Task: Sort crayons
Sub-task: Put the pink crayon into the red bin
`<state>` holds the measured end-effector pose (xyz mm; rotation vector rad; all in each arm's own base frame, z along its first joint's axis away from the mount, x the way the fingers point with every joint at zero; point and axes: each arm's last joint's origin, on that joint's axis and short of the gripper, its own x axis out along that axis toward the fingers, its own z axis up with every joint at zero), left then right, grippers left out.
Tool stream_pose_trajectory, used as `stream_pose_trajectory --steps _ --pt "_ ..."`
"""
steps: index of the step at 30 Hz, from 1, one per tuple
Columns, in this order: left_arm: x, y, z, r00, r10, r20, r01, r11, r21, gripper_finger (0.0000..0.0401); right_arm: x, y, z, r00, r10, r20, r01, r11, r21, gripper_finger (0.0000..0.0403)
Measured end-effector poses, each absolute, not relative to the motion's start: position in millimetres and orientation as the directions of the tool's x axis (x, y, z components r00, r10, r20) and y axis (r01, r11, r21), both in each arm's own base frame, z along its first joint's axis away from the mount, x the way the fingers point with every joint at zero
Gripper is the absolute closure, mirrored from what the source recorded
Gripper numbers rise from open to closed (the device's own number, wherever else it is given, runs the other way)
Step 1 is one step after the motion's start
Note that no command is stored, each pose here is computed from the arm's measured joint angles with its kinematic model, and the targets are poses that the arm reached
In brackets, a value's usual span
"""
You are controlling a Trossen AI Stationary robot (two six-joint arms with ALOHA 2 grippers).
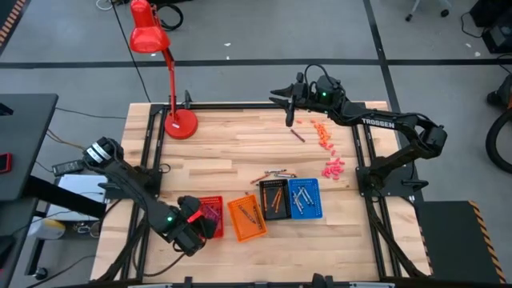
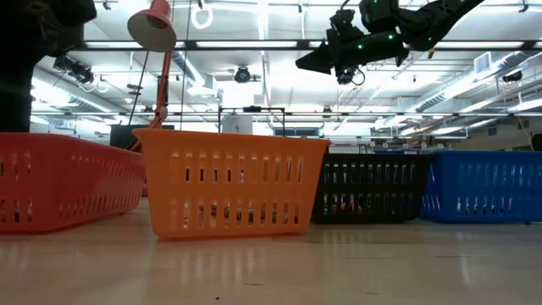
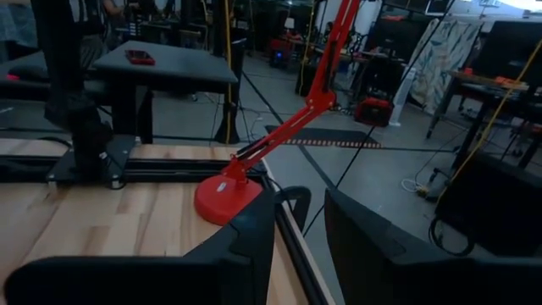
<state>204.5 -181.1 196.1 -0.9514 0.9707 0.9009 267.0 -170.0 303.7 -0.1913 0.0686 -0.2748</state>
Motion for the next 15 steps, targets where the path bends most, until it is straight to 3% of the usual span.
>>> stream_pose_trajectory --steps 6,11,15 --pt "207.1 -180.7 207.8 0.305 0.182 -0.935 -0.903 0.368 -0.223 0.0250 267.7 -168.3 299.0 0.959 -0.268 -0.088 0.249 0.951 -0.184 0.0292" --pt "213.7 -169.0 225.2 0.279 0.272 -0.921 -0.901 0.406 -0.152 0.0246 271.8 -162.3 289.1 0.957 -0.233 -0.171 0.201 0.962 -0.186 0.0292" --pt "223.7 -152.1 226.2 0.258 0.323 -0.910 -0.874 0.479 -0.078 0.0246 278.8 -159.1 269.6 0.953 -0.124 -0.275 0.073 0.979 -0.189 0.0292"
